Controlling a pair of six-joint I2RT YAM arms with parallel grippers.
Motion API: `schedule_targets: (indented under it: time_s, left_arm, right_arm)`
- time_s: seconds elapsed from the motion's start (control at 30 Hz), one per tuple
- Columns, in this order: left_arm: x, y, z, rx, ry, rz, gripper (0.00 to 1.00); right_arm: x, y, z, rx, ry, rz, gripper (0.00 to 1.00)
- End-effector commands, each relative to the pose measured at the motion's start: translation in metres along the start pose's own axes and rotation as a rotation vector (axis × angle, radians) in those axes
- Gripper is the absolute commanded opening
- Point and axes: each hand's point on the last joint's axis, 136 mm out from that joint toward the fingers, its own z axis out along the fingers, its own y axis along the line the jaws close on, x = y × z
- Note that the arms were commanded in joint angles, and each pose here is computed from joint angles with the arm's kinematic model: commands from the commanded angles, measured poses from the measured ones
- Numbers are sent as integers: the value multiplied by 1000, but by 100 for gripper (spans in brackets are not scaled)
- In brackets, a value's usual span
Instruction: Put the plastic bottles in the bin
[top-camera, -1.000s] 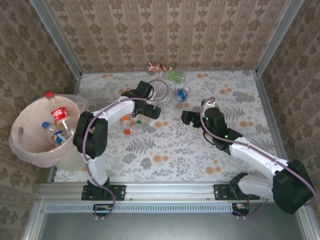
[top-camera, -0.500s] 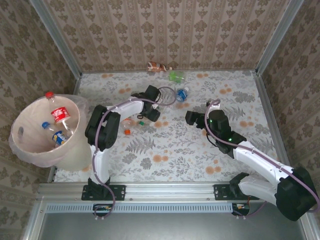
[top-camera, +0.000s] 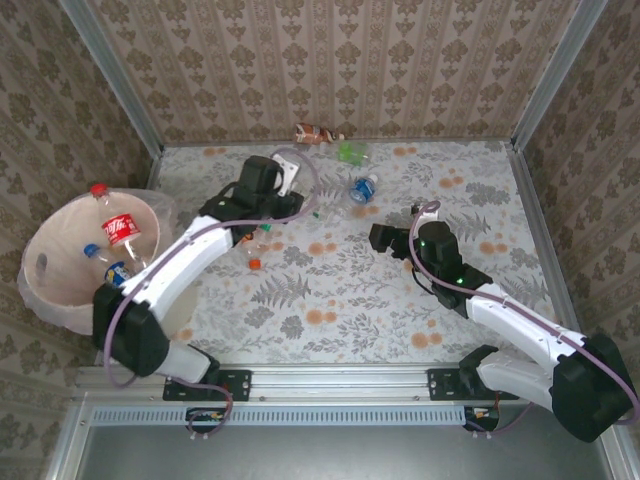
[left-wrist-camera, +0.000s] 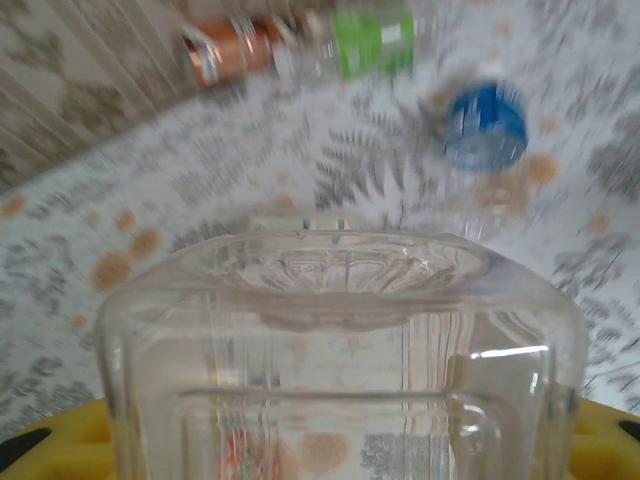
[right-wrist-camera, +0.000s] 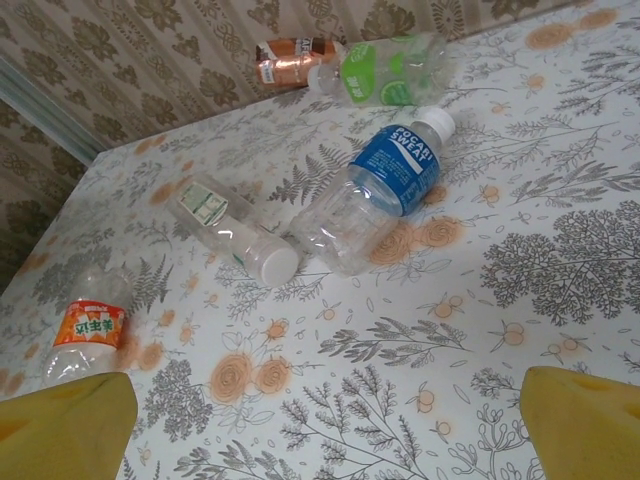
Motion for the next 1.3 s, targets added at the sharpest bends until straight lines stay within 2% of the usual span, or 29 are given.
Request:
schedule_targets:
  time_s: [0.0,0.27,0.43,0.57,0.67,0.8,0.9,1.07,1.27]
  left_arm:
    - [-22,7,-36,-8,-85,-41,40]
    - [-64,41,-131,-140,-248,-41,40]
    - [-72,76,-191,-314,-320,-56,40]
    - [-64,105,-227,-481,-326,-60,40]
    - [-57,119,-243,-570,-308,-62,40]
    - [-45,147,-262,-763,-261,-82,40]
    - [-34,169,-277,-898,-233,-145,40]
    - [-10,203,-293,-1001,-198,-292,40]
    - [41,234,-316,-1124,-103,-455,41]
  right_arm:
    - [-5,5,0,-29,-27,-11,100]
    - [-4,7,3,-40,-19,-5,100]
    - [-5,7,4,-42,-21,-4,100]
    - [-4,8,6,-45,-18,-6,100]
    - [-4,10,8,-49,-12,-5,100]
    - [-5,14,12,-63,-4,0,100]
    - [-4,17,15,-71,7,6,100]
    - [-5,19,18,-80,14,13,100]
    - [-4,19,18,-81,13,8,100]
